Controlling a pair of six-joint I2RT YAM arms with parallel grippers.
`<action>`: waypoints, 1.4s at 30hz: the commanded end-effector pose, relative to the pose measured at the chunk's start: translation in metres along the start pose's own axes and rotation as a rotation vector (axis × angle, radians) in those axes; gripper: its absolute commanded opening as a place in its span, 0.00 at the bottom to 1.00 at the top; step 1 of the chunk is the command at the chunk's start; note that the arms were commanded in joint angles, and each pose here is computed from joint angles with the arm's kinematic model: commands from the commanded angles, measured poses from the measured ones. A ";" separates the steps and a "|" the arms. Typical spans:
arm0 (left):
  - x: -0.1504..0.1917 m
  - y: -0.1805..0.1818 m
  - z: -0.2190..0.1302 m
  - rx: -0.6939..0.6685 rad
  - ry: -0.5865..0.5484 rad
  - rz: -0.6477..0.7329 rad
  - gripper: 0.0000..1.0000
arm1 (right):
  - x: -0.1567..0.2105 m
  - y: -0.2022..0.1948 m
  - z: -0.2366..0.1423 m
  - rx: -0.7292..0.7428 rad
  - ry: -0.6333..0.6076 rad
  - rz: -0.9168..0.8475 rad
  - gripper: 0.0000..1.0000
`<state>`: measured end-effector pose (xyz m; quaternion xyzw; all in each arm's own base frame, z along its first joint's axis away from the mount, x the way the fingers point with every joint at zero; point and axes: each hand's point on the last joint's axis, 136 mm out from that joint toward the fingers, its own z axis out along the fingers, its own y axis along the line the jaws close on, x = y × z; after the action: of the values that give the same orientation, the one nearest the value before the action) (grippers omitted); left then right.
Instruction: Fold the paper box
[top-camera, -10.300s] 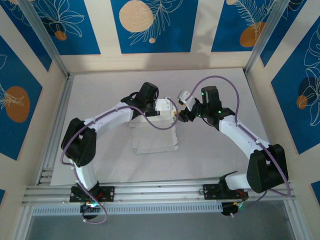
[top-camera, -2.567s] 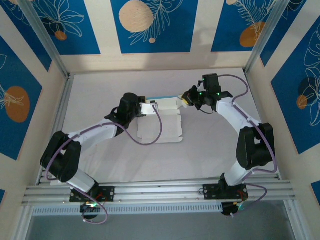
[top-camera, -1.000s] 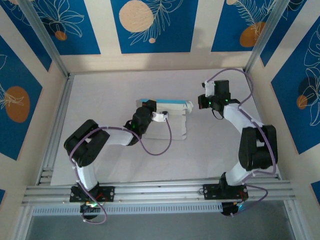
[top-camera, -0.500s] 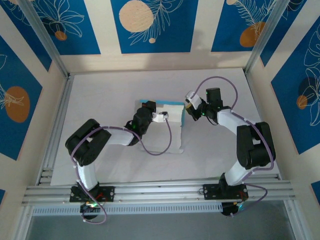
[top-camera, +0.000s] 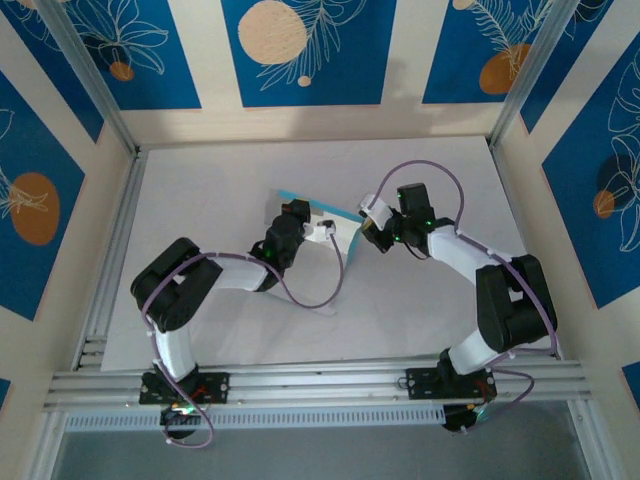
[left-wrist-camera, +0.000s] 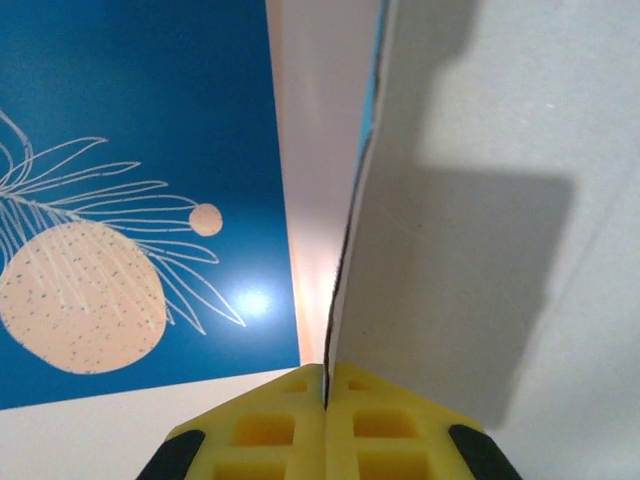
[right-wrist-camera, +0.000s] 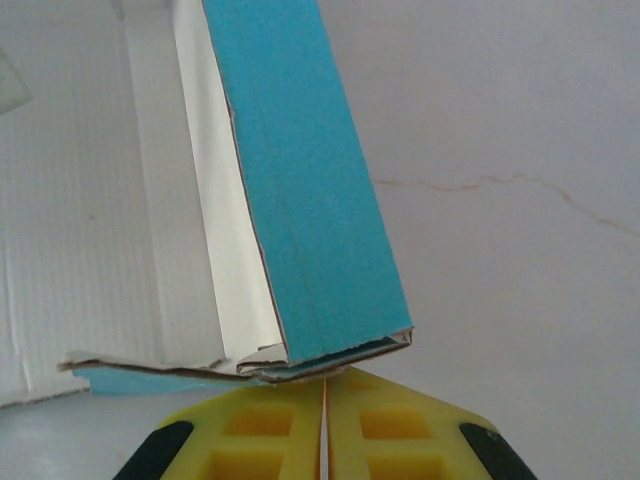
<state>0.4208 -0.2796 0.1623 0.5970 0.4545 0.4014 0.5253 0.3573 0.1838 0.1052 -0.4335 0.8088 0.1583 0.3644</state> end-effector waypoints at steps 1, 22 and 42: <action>-0.015 0.023 0.000 -0.097 -0.031 -0.050 0.00 | -0.004 0.027 0.002 -0.079 0.033 0.059 0.14; -0.012 0.019 -0.009 -0.126 -0.041 -0.141 0.00 | -0.014 -0.001 0.010 0.070 0.028 0.370 0.22; -0.015 -0.013 -0.013 0.014 -0.045 -0.111 0.00 | -0.042 -0.071 0.034 0.323 -0.053 0.143 0.28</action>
<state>0.4135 -0.2763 0.1565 0.5633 0.4768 0.3897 0.5509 0.4169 0.1827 0.0903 -0.2878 0.8769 0.0750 0.3776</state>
